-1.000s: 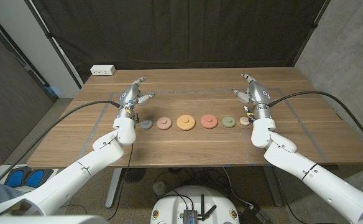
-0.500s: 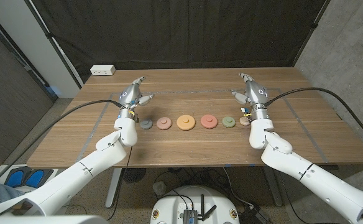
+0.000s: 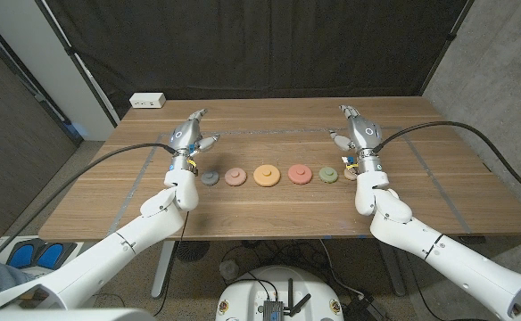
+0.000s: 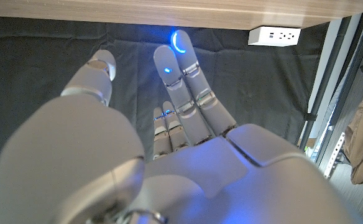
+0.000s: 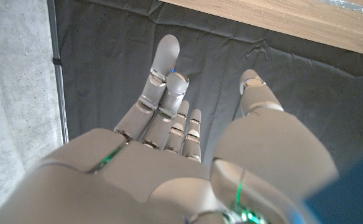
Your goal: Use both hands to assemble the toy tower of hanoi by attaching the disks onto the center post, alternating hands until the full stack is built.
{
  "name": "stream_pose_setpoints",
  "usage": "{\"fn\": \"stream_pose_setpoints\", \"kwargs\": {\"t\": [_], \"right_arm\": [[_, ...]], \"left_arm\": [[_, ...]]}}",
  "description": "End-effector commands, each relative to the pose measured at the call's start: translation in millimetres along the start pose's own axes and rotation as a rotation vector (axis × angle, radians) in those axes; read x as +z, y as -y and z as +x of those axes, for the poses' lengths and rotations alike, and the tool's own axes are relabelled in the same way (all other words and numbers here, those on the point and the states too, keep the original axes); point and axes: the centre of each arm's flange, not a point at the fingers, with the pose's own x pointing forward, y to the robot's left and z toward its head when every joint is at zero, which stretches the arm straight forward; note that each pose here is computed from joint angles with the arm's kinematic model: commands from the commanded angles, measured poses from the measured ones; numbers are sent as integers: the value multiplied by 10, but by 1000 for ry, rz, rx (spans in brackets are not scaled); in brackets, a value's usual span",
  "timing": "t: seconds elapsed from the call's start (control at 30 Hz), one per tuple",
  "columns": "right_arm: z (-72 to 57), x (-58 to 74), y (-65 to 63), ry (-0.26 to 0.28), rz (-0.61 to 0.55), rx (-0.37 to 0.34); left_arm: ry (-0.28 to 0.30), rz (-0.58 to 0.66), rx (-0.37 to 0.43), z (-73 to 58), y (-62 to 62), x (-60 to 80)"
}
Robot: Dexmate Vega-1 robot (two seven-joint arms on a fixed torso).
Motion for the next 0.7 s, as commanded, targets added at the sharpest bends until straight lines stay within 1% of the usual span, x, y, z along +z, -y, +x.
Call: {"fn": "stream_pose_setpoints", "kwargs": {"t": [0.03, 0.07, 0.1, 0.17, 0.2, 0.23, 0.33, 0.43, 0.53, 0.63, 0.7], "right_arm": [[34, 54, 67, 1, 17, 86], [34, 54, 67, 2, 18, 87], [53, 44, 73, -1, 40, 115], [71, 39, 79, -3, 53, 139], [71, 39, 79, -3, 54, 140], [88, 31, 81, -5, 75, 162], [111, 30, 91, -6, 77, 189], [136, 38, 101, -13, 76, 215], [146, 33, 107, -31, 104, 224], [162, 20, 113, -37, 123, 244], [172, 23, 123, -37, 117, 261]], "left_arm": [[18, 57, -120, 62, -23, 45], [17, 58, -122, 62, -23, 45], [18, 70, -148, 79, -33, 60], [17, 83, -157, 84, -41, 71], [16, 83, -158, 84, -41, 71], [15, 85, -167, 88, -52, 77], [15, 97, -181, 97, -74, 88], [14, 112, -192, 108, -102, 102], [10, 114, -213, 121, -128, 102], [7, 98, -264, 144, -148, 93], [6, 106, -277, 149, -157, 94]]}}
